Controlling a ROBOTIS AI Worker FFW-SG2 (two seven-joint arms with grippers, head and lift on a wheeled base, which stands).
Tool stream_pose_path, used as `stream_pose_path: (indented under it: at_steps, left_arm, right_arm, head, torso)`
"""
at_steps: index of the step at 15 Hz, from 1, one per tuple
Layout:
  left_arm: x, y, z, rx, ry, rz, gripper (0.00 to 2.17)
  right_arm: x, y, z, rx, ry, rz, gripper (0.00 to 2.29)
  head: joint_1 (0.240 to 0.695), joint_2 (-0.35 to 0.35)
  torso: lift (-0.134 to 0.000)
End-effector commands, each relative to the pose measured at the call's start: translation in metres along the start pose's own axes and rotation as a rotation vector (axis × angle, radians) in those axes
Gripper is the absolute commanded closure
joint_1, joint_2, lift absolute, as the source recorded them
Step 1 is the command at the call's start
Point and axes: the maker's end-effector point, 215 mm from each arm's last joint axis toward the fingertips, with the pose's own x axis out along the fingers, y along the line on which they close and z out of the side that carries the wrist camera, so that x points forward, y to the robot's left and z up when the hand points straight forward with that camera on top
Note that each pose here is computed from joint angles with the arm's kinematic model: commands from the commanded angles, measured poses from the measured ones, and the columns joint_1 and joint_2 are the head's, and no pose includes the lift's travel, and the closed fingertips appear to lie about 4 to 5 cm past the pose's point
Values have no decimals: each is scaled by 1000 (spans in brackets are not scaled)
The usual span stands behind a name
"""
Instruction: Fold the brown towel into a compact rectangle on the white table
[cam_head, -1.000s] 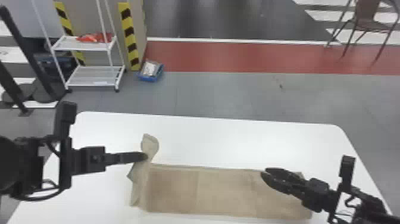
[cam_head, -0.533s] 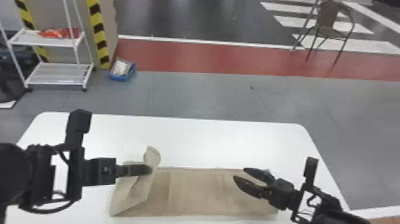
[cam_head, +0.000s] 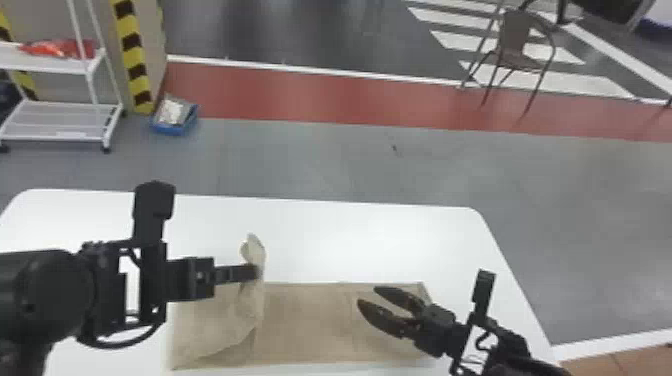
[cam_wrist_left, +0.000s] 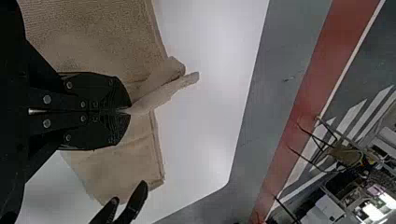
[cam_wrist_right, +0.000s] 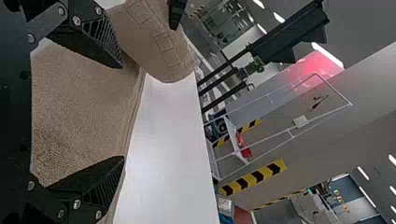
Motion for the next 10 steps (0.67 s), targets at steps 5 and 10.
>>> stream_pose_path:
  at_steps: [5,10]
  left_arm:
    - [11,-21,-28,-2,46,-43,1484]
    - [26,-27,-20,16,-2,-51,1480]
  right_arm:
    - [2,-2,-5,15,5,-10,215]
    - [16,11,-16,99,2,24,211]
  head:
    - [695,-258]
    - [695,-271]
  torso:
    - [0]
    - [0]
